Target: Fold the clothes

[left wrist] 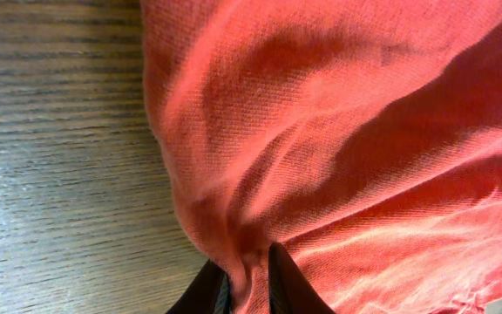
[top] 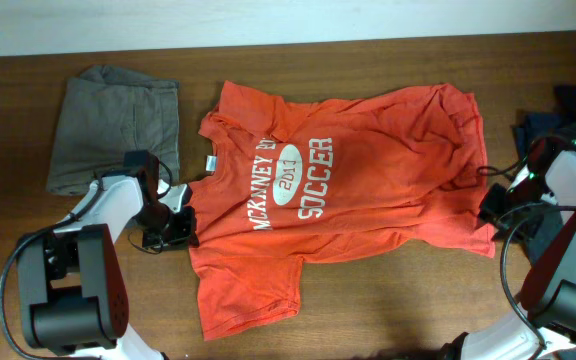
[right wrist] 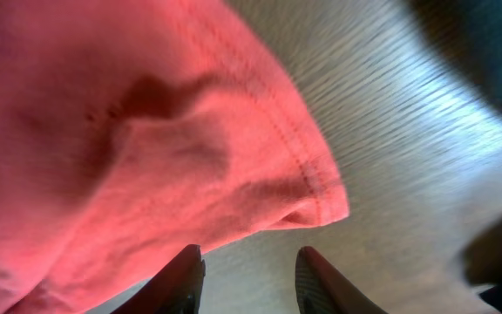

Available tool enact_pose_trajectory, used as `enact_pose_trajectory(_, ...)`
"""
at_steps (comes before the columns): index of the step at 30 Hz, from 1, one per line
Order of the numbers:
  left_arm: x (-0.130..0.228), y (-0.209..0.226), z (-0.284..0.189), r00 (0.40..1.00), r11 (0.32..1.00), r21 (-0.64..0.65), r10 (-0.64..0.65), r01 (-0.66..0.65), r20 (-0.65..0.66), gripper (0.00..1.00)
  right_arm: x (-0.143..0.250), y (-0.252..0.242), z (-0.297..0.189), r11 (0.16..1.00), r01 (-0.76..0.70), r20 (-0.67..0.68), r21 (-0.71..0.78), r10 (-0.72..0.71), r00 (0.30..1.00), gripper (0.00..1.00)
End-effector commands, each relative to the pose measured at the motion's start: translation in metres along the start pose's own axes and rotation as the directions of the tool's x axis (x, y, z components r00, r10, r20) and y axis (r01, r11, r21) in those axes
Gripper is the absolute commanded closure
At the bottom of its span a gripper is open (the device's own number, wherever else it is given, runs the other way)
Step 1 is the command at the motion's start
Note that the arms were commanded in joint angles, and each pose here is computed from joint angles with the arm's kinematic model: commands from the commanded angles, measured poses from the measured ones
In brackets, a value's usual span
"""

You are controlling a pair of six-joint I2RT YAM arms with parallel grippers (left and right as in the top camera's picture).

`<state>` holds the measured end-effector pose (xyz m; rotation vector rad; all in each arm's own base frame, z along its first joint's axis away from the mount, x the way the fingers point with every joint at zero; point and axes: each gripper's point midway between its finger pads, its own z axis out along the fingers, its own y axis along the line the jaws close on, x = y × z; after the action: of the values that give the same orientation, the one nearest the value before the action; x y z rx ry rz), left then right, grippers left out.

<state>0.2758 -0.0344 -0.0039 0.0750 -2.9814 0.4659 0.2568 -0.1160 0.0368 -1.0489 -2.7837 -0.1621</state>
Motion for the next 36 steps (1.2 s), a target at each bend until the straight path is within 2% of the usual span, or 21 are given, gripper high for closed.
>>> enact_pose_trajectory(1,0.005,0.003,0.011,0.999,1.000,-0.001,-0.018,0.018,-0.028,0.84,0.010,0.000,0.005,1.000,0.018,-0.026,-0.023,-0.019,0.999,0.59)
enact_pose_trajectory(6,0.005,0.003,0.011,0.999,1.000,-0.001,-0.018,0.018,-0.028,0.84,0.012,-0.019,0.006,0.996,0.026,-0.029,0.083,-0.023,0.999,0.53)
enact_pose_trajectory(8,0.005,0.003,0.011,0.999,1.000,-0.001,-0.018,0.018,-0.028,0.84,0.014,-0.020,0.011,0.996,0.000,-0.033,0.086,0.003,0.999,0.45)
enact_pose_trajectory(9,0.005,0.003,0.011,0.999,1.000,-0.001,-0.018,0.018,-0.028,0.84,0.015,-0.021,0.019,0.996,-0.018,-0.025,0.085,0.020,0.999,0.35)
enact_pose_trajectory(10,0.005,0.003,0.011,0.999,1.000,-0.001,-0.018,0.018,-0.029,0.84,0.017,-0.021,0.025,0.996,-0.046,-0.027,0.082,0.048,0.998,0.32)
enact_pose_trajectory(15,0.005,0.003,0.011,0.999,1.000,-0.001,-0.017,0.017,-0.028,0.84,0.015,-0.022,0.038,0.992,-0.104,0.002,0.073,0.104,0.995,0.31)
enact_pose_trajectory(16,0.005,0.003,0.011,0.999,1.000,-0.001,-0.017,0.017,-0.028,0.84,0.012,-0.021,0.039,0.991,-0.113,0.013,0.069,0.112,0.994,0.34)
enact_pose_trajectory(18,0.005,0.003,0.011,0.999,1.000,-0.001,-0.017,0.017,-0.028,0.84,0.008,-0.021,0.039,0.990,-0.128,0.033,0.063,0.127,0.991,0.47)
enact_pose_trajectory(19,0.005,0.003,0.011,0.999,1.000,-0.001,-0.017,0.017,-0.027,0.83,-0.001,-0.027,0.035,0.987,-0.129,0.067,0.091,0.123,0.990,0.80)
enact_pose_trajectory(22,0.005,0.003,0.011,0.999,1.000,-0.001,-0.017,0.017,-0.028,0.84,-0.014,-0.047,0.014,0.972,-0.159,0.128,0.170,0.138,0.982,0.93)
enact_pose_trajectory(25,0.005,0.004,0.011,0.999,1.000,-0.005,-0.017,0.017,-0.027,0.83,-0.024,-0.050,-0.011,0.972,-0.186,0.165,0.146,0.161,0.973,0.96)
enact_pose_trajectory(29,0.004,0.004,0.011,1.000,1.000,-0.004,-0.016,0.016,-0.024,0.83,-0.040,-0.045,-0.063,0.985,-0.120,0.242,0.128,0.086,0.966,0.96)
enact_pose_trajectory(34,0.005,0.003,0.011,0.999,1.000,-0.004,-0.018,0.018,-0.029,0.83,-0.042,-0.043,-0.076,0.986,-0.114,0.252,0.124,0.080,0.964,0.96)
enact_pose_trajectory(36,0.010,0.003,0.010,0.999,1.000,-0.004,-0.024,0.023,-0.049,0.77,-0.042,-0.041,-0.075,0.987,-0.113,0.250,0.117,0.081,0.965,0.95)
